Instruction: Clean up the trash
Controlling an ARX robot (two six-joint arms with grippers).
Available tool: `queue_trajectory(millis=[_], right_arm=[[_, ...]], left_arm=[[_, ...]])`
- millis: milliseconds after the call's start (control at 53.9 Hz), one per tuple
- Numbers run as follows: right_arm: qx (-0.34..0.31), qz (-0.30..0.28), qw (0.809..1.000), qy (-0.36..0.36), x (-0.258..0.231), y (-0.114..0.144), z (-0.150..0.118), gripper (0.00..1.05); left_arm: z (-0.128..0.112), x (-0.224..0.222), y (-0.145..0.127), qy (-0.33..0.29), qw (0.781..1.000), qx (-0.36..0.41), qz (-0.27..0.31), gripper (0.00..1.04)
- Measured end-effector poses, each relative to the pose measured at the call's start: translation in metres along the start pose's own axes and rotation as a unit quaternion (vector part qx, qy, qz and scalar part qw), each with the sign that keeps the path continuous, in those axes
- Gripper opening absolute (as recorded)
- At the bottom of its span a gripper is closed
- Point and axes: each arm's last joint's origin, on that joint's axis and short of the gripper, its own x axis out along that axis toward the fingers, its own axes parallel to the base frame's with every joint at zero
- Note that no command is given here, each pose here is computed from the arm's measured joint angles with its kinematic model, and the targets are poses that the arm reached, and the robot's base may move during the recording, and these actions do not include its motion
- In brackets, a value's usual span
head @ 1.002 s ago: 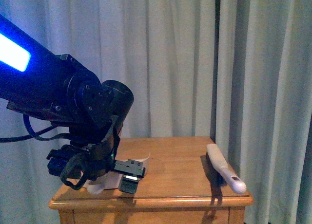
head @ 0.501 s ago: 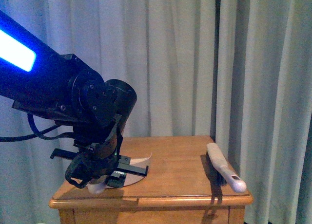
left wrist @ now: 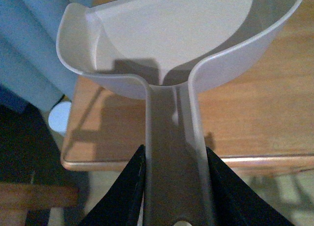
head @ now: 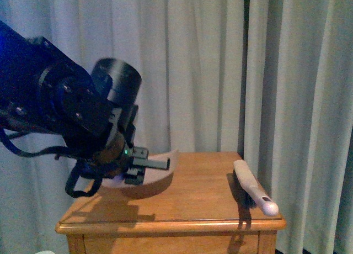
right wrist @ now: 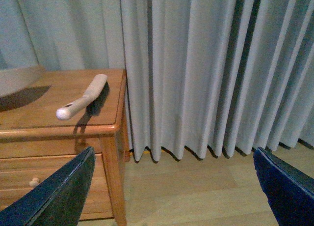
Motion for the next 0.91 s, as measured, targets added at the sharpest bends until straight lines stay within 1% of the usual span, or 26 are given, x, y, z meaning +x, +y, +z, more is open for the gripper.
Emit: queue_trajectory(millis=[148,297,315,482,538,612,705,853,909], right_arm=[[0.0,0.0,1.0,0.0,0.0,0.0,0.0,0.97],[0.0,0.0,1.0,0.0,0.0,0.0,0.0,0.97],[0.0,0.0,1.0,0.0,0.0,0.0,0.0,0.97],[0.0,0.0,1.0,0.0,0.0,0.0,0.0,0.97],[0.0,0.0,1.0,0.0,0.0,0.0,0.0,0.97],[0.0,0.0,1.0,0.0,0.0,0.0,0.0,0.97],[0.0,0.0,1.0,0.0,0.0,0.0,0.0,0.97],[0.0,0.0,1.0,0.0,0.0,0.0,0.0,0.97],[0.0,0.0,1.0,0.0,0.0,0.0,0.0,0.97]], left_arm=[[0.02,-0.041,0.018,-0.078,0.997,-0.009,-0.001,0.29],[0.035,-0.088,0.04,-0.174,0.985,-0.011,0.016,0.29],[0.035,-0.092,0.042,-0.178,0.984,-0.013,0.016,0.29],[0.046,-0.159,0.065,-0.295,0.955,-0.025,0.023,0.29],[0.047,-0.189,0.075,-0.348,0.937,-0.034,0.024,0.29],[0.047,-0.217,0.085,-0.392,0.919,-0.044,0.024,0.29],[0.038,-0.256,0.1,-0.448,0.892,-0.055,0.029,0.29],[0.014,-0.285,0.116,-0.489,0.869,-0.059,0.041,0.29],[0.005,-0.29,0.121,-0.497,0.865,-0.056,0.041,0.29]])
